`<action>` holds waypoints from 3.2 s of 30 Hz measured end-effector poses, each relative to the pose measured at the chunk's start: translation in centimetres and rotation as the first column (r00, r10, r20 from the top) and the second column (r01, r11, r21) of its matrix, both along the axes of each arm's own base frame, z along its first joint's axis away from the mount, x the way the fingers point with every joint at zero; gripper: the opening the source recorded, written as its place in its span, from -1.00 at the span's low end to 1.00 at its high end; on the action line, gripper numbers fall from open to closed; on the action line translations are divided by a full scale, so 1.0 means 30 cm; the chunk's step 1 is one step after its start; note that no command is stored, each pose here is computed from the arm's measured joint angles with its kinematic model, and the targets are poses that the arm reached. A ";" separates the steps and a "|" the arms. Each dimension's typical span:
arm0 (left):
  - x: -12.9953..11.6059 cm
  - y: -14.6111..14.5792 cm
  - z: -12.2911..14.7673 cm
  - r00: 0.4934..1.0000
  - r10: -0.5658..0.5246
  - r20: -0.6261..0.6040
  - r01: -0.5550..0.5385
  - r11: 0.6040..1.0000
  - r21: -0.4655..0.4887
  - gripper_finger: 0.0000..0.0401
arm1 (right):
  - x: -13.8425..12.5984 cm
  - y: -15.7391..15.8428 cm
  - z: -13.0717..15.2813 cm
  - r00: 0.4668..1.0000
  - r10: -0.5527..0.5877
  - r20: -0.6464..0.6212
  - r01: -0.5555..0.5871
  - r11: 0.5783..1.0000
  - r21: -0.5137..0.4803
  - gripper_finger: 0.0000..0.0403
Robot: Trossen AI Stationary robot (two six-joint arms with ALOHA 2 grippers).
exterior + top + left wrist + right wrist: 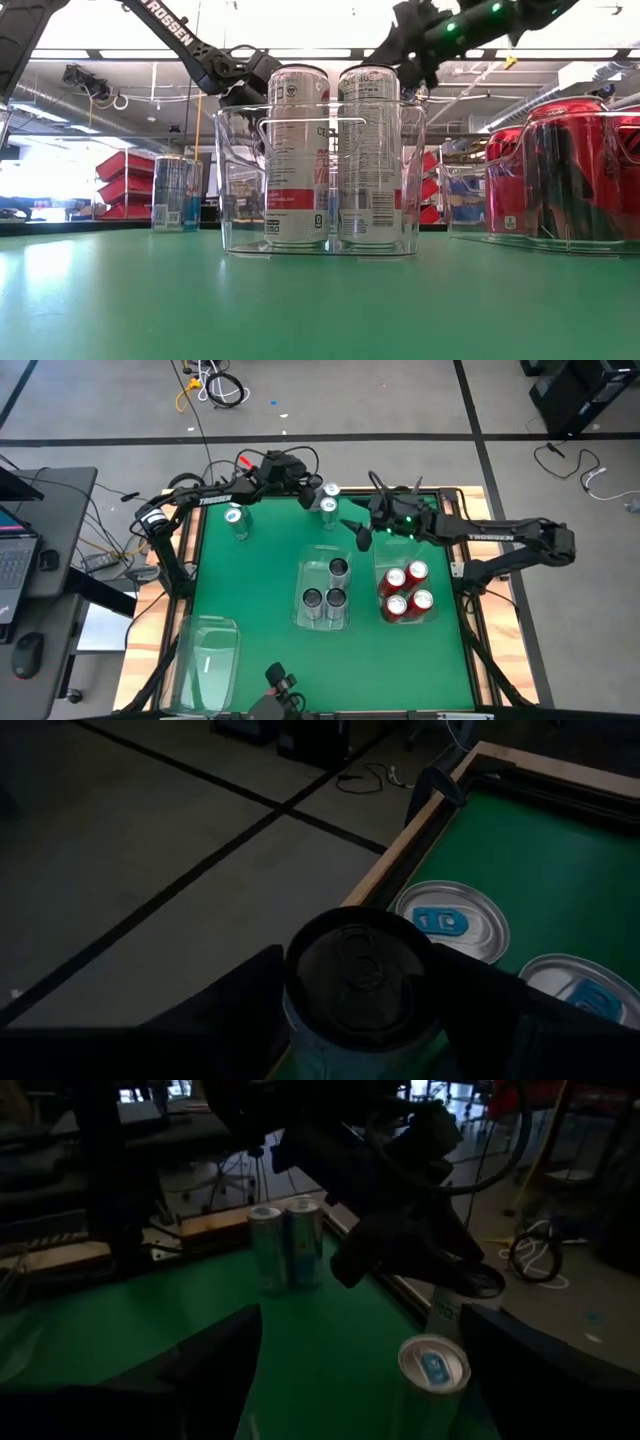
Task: Sort soda cans
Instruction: Put the white-pink soda can into the top left transparent bin
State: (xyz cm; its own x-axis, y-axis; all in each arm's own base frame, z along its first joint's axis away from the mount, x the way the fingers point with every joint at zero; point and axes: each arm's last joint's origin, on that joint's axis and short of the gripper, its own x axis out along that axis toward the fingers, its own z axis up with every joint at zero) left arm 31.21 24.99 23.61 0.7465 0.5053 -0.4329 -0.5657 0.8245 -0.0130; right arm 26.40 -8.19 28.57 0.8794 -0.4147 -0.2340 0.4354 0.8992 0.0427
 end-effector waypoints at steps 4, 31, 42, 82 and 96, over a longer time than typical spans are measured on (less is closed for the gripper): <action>-0.007 -0.005 0.010 1.000 -0.004 -0.004 0.004 1.000 -0.001 0.18 | 0.019 -0.061 -0.026 1.000 0.009 0.019 -0.009 1.000 0.011 0.62; -0.125 -0.005 0.277 0.994 0.003 -0.111 0.000 1.000 0.028 0.26 | 0.259 -0.413 -0.055 0.993 -0.055 -0.109 0.064 0.995 0.075 0.69; -0.158 0.015 0.295 0.997 -0.042 -0.065 0.043 0.999 0.011 0.26 | 0.358 -0.539 -0.166 0.970 -0.060 -0.236 0.093 0.987 0.131 0.71; -0.312 -0.085 0.540 0.995 0.016 0.098 -0.038 0.974 0.221 0.26 | 0.288 -0.267 0.197 0.984 0.121 -0.129 -0.110 0.990 0.090 0.10; -0.316 -0.103 0.550 0.994 0.002 0.106 -0.025 0.976 0.217 0.26 | 0.315 0.186 0.130 0.954 0.178 -0.243 -0.156 0.982 0.107 0.10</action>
